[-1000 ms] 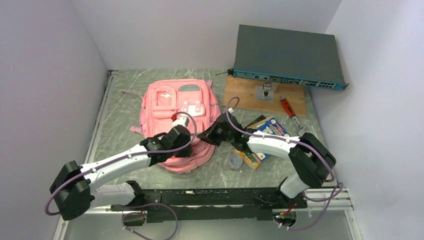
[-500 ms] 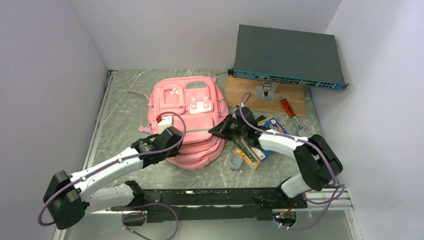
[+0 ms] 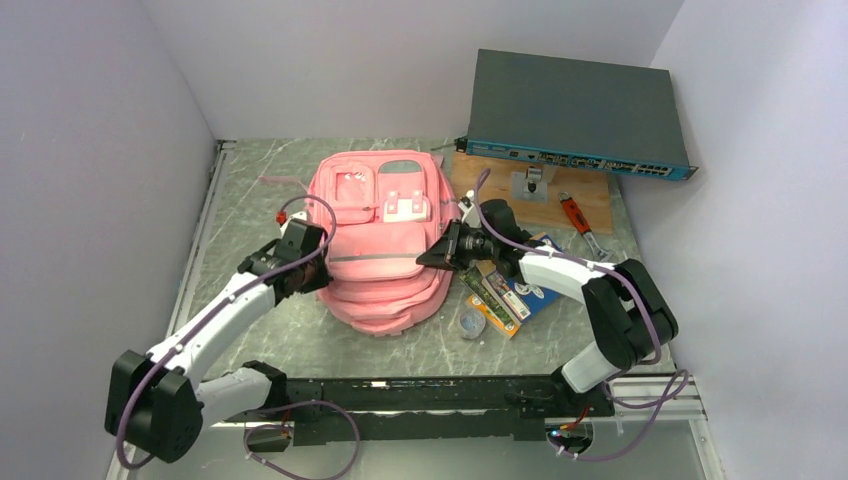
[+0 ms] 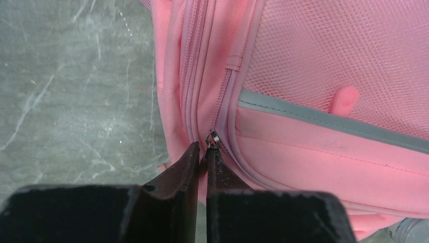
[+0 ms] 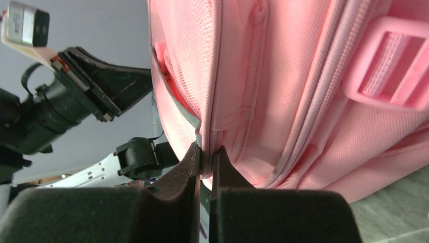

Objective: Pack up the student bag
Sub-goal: Unzip the student bag at the center of the board.

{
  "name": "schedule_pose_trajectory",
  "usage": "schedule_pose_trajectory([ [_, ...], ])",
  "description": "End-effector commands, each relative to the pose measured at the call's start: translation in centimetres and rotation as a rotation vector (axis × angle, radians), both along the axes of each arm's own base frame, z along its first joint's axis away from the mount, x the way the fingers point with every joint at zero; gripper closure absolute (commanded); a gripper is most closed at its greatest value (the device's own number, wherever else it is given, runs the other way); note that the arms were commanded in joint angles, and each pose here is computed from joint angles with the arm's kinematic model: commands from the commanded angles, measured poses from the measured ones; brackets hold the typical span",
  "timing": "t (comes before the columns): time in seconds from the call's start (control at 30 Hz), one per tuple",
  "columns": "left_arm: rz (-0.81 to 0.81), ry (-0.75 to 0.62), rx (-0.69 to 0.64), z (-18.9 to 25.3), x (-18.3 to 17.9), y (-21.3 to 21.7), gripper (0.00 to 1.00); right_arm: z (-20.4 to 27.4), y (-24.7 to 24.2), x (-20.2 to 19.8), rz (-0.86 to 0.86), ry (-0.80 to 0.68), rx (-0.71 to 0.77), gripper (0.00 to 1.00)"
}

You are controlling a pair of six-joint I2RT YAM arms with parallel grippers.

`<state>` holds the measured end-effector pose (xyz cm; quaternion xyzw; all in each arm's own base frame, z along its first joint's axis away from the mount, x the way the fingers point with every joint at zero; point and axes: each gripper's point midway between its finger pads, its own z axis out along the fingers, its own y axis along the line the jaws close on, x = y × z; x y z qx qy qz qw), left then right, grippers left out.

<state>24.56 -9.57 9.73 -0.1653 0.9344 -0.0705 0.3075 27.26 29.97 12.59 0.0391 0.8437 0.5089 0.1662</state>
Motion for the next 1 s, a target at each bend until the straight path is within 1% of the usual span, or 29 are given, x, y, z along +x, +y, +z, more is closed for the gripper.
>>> schedule_pose_trajectory([
  [0.0, 0.068, 0.027, 0.202, 0.9, 1.6, 5.2, 1.0, 1.3, -0.6, 1.4, 0.05, -0.106, -0.014, 1.0],
  [0.1, 0.062, 0.006, 0.18, 1.7, 2.3, 4.9, 1.0, 1.6, -0.4, 1.9, 0.046, -0.117, -0.011, 1.0],
  [0.2, 0.054, -0.035, 0.095, 2.2, 1.6, 3.9, 1.0, 2.1, -0.6, 2.6, 0.03, -0.181, -0.038, 1.0],
  [0.23, 0.04, -0.056, 0.05, 2.3, 1.3, 3.3, 1.0, 2.2, -0.6, 2.5, 0.032, -0.211, -0.07, 0.9],
  [0.27, 0.025, -0.072, 0.007, 2.1, 0.8, 2.7, 1.0, 2.2, -0.4, 2.4, 0.033, -0.25, -0.129, 0.73],
  [0.3, 0.007, -0.091, -0.041, 2.1, 0.4, 2.0, 1.0, 2.0, -0.3, 2.1, 0.043, -0.29, -0.21, 0.59],
  [0.33, -0.011, -0.107, -0.087, 2.1, 0.0, 1.3, 1.0, 1.7, -0.1, 1.7, 0.06, -0.337, -0.3, 0.49],
  [0.37, -0.03, -0.117, -0.123, 2.0, -0.3, 0.7, 1.0, 1.6, -0.1, 1.4, 0.07, -0.383, -0.382, 0.43],
  [0.4, -0.053, -0.126, -0.156, 2.0, -0.6, 0.1, 1.0, 1.5, -0.3, 1.4, 0.063, -0.435, -0.472, 0.4],
  [0.47, -0.071, -0.117, -0.185, 1.9, -1.2, -0.4, 1.0, 1.4, -0.3, 0.8, 0.071, -0.516, -0.597, 0.38],
  [0.5, -0.077, -0.11, -0.19, 1.9, -1.4, -0.5, 1.0, 1.7, -0.2, 0.5, 0.08, -0.58, -0.651, 0.36],
  [0.57, -0.09, -0.1, -0.19, 2.0, -1.5, -0.6, 1.0, 2.4, 1.0, -0.5, 0.121, -0.704, -0.706, 0.35],
  [0.6, -0.093, -0.097, -0.19, 2.1, -1.5, -0.6, 1.0, 2.8, 2.0, -1.2, 0.163, -0.773, -0.721, 0.34],
  [0.77, -0.128, -0.131, -0.212, 3.3, -1.5, -1.1, 1.0, 3.5, 7.3, -5.4, 0.476, -1.234, -0.851, 0.33],
  [0.83, -0.132, -0.149, -0.221, 3.8, -1.6, -1.2, 1.0, 3.5, 9.0, -6.2, 0.529, -1.363, -0.889, 0.33],
  [0.9, -0.137, -0.159, -0.226, 4.0, -1.7, -1.3, 1.0, 3.5, 10.3, -5.9, 0.537, -1.412, -0.904, 0.34],
  [0.97, -0.138, -0.16, -0.224, 3.9, -1.8, -1.2, 1.0, 3.6, 11.3, -5.4, 0.527, -1.432, -0.926, 0.35],
])
